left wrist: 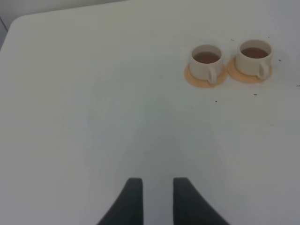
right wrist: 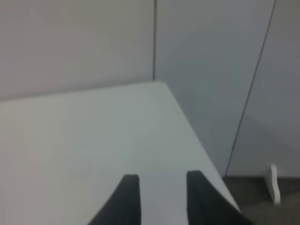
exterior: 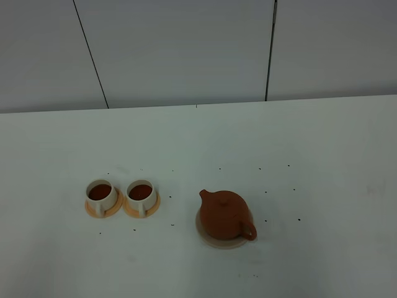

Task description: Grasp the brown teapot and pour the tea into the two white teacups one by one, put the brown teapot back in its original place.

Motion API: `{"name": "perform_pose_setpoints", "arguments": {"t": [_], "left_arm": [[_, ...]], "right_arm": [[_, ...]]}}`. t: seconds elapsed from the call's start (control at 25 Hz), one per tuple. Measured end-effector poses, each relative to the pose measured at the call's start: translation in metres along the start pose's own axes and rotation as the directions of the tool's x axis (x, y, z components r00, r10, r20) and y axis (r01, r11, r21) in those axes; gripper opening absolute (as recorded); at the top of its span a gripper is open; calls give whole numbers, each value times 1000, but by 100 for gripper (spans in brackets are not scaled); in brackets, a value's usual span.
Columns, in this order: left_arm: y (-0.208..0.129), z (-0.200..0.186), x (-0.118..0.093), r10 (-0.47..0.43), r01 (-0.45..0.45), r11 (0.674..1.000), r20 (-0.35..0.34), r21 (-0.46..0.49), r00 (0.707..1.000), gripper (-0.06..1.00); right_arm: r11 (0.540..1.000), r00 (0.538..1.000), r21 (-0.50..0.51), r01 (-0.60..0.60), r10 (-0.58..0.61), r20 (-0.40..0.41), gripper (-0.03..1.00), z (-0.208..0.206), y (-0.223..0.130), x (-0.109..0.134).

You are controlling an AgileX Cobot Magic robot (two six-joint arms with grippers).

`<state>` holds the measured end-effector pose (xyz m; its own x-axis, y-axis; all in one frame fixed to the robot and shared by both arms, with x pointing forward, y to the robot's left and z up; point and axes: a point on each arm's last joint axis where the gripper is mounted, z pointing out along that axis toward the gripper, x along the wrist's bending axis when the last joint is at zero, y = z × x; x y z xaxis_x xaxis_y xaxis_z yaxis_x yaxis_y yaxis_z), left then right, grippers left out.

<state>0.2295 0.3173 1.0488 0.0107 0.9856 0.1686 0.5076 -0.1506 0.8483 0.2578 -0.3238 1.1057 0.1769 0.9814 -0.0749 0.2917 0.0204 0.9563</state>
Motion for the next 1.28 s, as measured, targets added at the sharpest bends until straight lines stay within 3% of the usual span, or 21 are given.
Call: {"name": "perform_pose_setpoints", "arguments": {"t": [0.2, 0.64, 1.28], "left_arm": [[0, 0, 0, 0, 0, 1000, 0, 0, 1000, 23], [0, 0, 0, 1, -1, 1000, 0, 0, 1000, 23], [0, 0, 0, 1, -1, 1000, 0, 0, 1000, 23]], "right_arm": [[1000, 1000, 16, -13, 13, -10, 23, -9, -7, 3], [992, 983, 106, -65, 82, -163, 23, -15, -48, 19], [964, 968, 200, -173, 204, -145, 23, -11, -59, 21]]}}
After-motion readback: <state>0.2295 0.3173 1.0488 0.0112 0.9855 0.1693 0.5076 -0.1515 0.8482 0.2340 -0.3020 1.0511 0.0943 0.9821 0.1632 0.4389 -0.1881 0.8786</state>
